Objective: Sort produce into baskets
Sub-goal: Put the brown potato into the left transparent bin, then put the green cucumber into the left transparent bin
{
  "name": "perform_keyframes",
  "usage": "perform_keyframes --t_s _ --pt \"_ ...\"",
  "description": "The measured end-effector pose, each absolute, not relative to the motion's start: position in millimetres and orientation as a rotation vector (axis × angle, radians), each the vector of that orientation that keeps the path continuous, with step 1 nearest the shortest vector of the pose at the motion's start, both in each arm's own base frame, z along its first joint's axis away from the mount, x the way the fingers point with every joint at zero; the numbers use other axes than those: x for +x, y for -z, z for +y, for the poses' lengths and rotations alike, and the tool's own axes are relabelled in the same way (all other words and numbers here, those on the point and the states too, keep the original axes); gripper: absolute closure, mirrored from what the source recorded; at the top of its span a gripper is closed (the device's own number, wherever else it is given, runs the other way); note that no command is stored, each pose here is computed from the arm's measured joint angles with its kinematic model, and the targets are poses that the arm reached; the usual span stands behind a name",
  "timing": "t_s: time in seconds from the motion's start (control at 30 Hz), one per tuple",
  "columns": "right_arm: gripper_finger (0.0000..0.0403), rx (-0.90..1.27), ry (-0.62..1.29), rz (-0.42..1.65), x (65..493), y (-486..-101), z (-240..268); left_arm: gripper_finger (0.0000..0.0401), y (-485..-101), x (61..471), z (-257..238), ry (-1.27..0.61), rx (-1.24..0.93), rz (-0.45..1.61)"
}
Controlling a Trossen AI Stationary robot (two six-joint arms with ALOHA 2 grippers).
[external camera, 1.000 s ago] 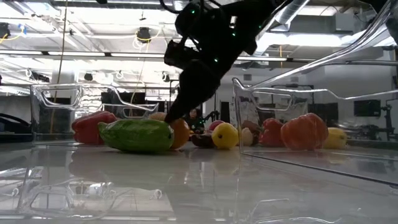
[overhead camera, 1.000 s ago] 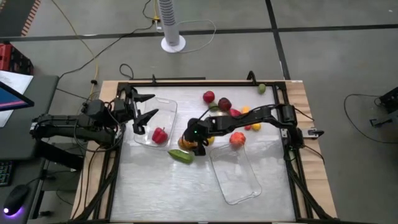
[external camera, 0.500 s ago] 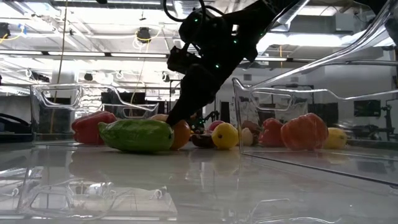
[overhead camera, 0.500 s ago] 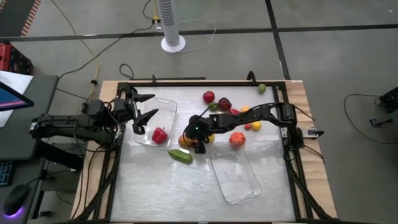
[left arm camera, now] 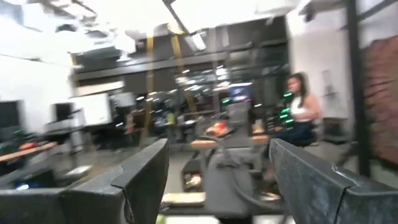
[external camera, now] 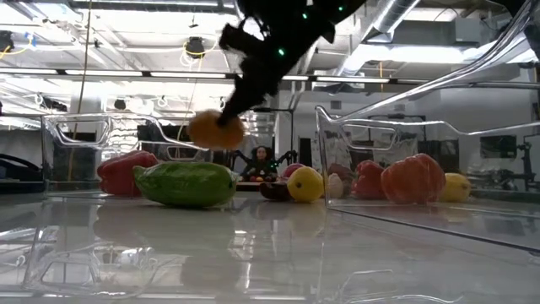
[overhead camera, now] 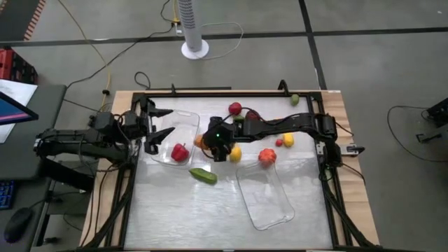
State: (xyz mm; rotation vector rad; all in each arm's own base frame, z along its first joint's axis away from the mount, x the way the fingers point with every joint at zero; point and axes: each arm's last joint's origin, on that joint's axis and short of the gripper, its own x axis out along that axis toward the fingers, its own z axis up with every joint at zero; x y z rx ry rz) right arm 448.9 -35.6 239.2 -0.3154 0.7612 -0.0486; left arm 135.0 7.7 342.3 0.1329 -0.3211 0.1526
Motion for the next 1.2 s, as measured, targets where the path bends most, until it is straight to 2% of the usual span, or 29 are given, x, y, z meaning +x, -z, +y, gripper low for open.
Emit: perform_keyframes --t_s 0.17,0.37,0.57,0.7,1.03,1.2 --pt "0.0117 -0.347 0.018 0.559 460.6 -257.0 -39.4 0.0136 -349.0 113.4 1.1 0.045 0.136 -0.393" --pt "0.0113 -0.329 -0.053 0.379 467.3 -270.3 -44.0 0.0136 -348.4 100.2 1.3 0.024 0.132 -0.386" --pt "0.005 -0.322 -0.111 0.293 471.0 -274.1 -46.4 0.0136 -347.5 104.5 1.9 0.007 0.129 -0.374" --pt "0.0009 -0.276 -0.115 0.347 470.5 -267.4 -44.1 0.0136 -347.4 107.7 2.4 -0.005 0.126 -0.37" --pt "0.0027 -0.177 -0.259 0.69 454.8 -238.8 15.4 0.0136 -346.7 108.6 4.5 -0.078 0.132 -0.359" --pt "0.0027 -0.146 -0.266 0.731 454.7 -229.0 43.3 0.0136 -346.4 109.2 5.1 -0.096 0.128 -0.355"
